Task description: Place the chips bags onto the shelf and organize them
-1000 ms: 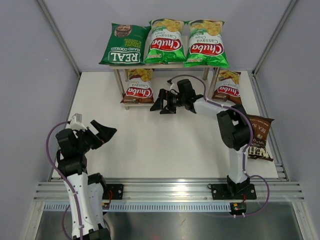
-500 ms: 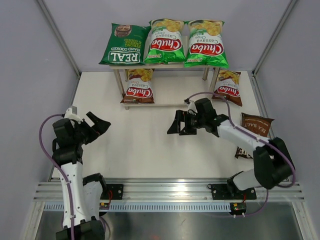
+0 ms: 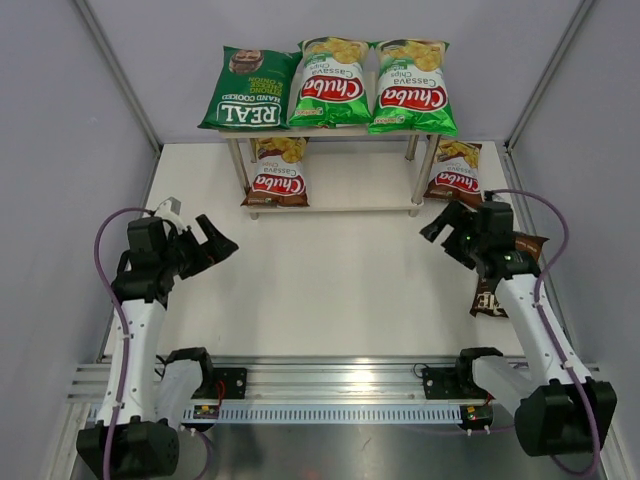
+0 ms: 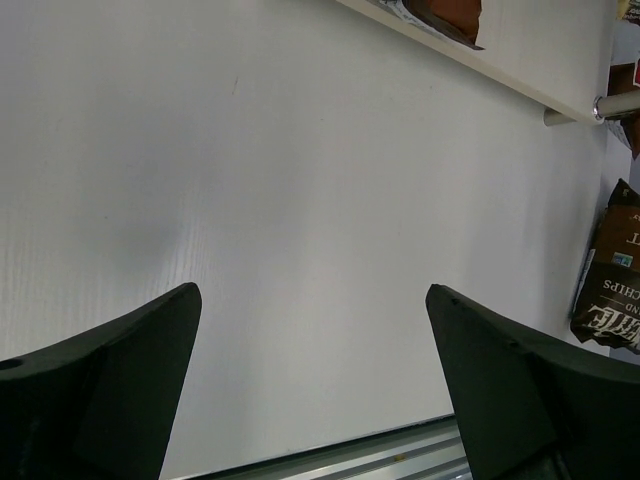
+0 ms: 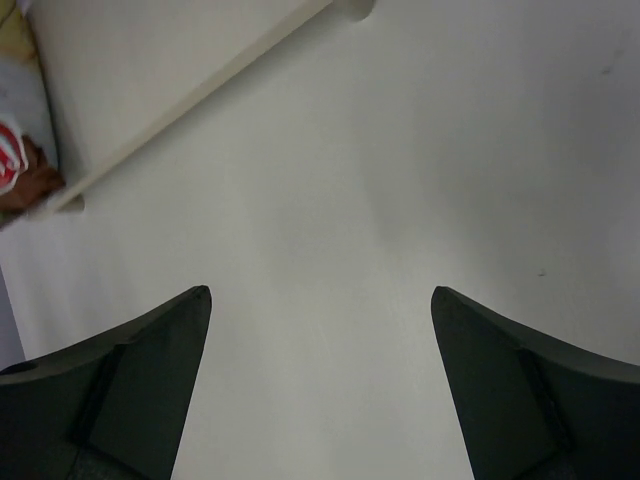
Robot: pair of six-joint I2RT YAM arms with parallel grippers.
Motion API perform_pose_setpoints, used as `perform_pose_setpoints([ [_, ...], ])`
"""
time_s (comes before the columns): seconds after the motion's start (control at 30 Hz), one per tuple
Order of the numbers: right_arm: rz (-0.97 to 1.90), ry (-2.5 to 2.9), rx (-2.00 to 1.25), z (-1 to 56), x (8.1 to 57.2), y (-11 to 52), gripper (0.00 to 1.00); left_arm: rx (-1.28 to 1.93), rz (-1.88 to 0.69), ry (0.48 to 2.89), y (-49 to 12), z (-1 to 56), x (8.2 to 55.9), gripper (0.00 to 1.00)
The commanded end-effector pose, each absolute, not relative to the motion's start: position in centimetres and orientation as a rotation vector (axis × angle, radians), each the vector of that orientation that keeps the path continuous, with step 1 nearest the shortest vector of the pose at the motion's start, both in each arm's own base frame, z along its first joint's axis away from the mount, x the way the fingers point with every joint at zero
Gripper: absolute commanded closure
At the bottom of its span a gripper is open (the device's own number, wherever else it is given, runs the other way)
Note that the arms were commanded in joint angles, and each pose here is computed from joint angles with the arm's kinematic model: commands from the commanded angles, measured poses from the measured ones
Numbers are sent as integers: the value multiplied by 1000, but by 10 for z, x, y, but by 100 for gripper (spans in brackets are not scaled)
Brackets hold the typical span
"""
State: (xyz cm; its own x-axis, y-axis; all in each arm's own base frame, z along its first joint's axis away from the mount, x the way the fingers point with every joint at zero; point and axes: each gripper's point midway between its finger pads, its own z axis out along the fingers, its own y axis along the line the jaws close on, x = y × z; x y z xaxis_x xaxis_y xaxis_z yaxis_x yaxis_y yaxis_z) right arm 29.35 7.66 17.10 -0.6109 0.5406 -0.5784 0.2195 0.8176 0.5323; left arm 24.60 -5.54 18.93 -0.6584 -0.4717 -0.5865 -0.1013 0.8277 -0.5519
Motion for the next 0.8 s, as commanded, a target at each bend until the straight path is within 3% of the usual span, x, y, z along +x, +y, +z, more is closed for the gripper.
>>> perform_pose_setpoints([
  [0.0, 467, 2100, 791, 183, 296, 25, 1, -359, -569, 2158, -51, 208, 249, 1],
  [0.37, 325, 1906, 1048, 201, 346, -84, 1, -199, -621, 2134, -81, 215, 230, 1],
  [0.77, 670, 1800, 696, 223, 424, -91, 4, 101, -805, 2122, -135, 223, 200, 1],
])
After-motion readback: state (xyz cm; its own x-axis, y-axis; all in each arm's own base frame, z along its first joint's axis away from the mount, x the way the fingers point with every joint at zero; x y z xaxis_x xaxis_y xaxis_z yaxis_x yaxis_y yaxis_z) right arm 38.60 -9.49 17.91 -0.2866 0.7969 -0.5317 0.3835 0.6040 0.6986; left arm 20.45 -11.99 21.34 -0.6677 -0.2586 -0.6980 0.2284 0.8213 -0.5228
